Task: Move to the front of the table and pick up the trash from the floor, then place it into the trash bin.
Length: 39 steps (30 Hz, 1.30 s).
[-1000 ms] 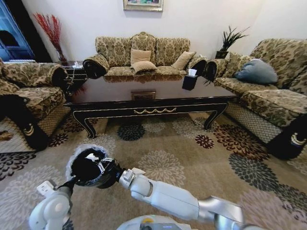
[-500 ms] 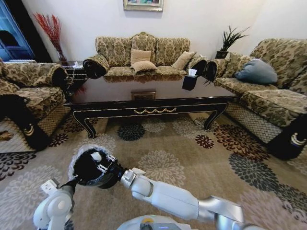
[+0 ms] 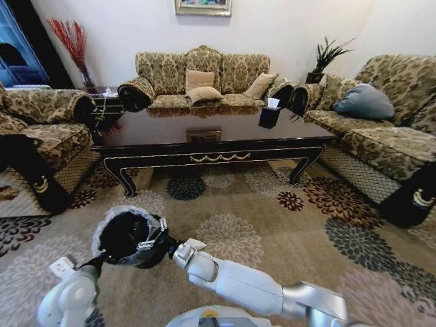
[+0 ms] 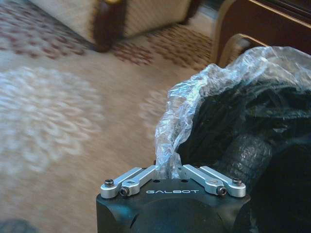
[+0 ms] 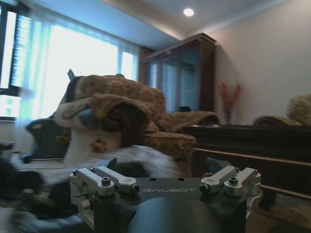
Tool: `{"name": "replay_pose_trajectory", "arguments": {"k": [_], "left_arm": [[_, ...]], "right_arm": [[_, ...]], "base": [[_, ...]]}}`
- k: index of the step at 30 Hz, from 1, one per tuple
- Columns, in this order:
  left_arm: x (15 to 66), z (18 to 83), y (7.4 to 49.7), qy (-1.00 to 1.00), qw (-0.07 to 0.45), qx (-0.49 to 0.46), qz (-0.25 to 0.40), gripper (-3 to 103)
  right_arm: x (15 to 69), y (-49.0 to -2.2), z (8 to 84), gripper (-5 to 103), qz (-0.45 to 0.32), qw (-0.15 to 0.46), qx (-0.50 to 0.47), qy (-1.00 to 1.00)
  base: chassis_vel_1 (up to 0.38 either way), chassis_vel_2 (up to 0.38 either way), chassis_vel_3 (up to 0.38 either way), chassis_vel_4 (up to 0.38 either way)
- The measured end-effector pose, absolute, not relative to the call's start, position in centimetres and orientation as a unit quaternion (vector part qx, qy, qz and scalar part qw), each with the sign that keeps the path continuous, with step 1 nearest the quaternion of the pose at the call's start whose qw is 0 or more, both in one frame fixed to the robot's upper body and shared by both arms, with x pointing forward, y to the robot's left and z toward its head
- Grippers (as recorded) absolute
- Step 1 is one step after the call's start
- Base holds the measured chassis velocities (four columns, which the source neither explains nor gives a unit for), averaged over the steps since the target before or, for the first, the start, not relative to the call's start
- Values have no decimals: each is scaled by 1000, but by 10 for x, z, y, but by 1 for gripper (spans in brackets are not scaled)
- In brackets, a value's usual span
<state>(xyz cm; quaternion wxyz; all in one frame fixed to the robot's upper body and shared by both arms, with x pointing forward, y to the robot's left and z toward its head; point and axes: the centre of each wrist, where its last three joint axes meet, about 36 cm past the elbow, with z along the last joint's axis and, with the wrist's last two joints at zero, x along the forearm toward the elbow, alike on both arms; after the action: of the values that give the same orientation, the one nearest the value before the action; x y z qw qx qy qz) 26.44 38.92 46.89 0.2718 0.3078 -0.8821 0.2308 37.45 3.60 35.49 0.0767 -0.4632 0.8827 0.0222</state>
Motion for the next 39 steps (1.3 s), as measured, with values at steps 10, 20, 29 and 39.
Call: {"name": "replay_pose_trajectory", "arguments": {"k": [10, 20, 29, 39], "left_arm": [[245, 472, 474, -858, 257, 388, 218, 2], [237, 480, 484, -858, 251, 391, 218, 2], [239, 478, 471, -862, 252, 383, 217, 2], [232, 477, 467, -860, 258, 384, 215, 2]], "right_arm": [[412, 10, 331, 100, -48, -143, -286, 946], [402, -6, 261, 100, -92, -277, -188, 938], [396, -16, 201, 100, -72, -287, -195, 935], [394, -15, 187, 100, -65, -306, -235, 920]], "base": [[0, 0, 0, 0], [0, 0, 0, 0], [0, 0, 0, 0], [0, 0, 0, 0]]}}
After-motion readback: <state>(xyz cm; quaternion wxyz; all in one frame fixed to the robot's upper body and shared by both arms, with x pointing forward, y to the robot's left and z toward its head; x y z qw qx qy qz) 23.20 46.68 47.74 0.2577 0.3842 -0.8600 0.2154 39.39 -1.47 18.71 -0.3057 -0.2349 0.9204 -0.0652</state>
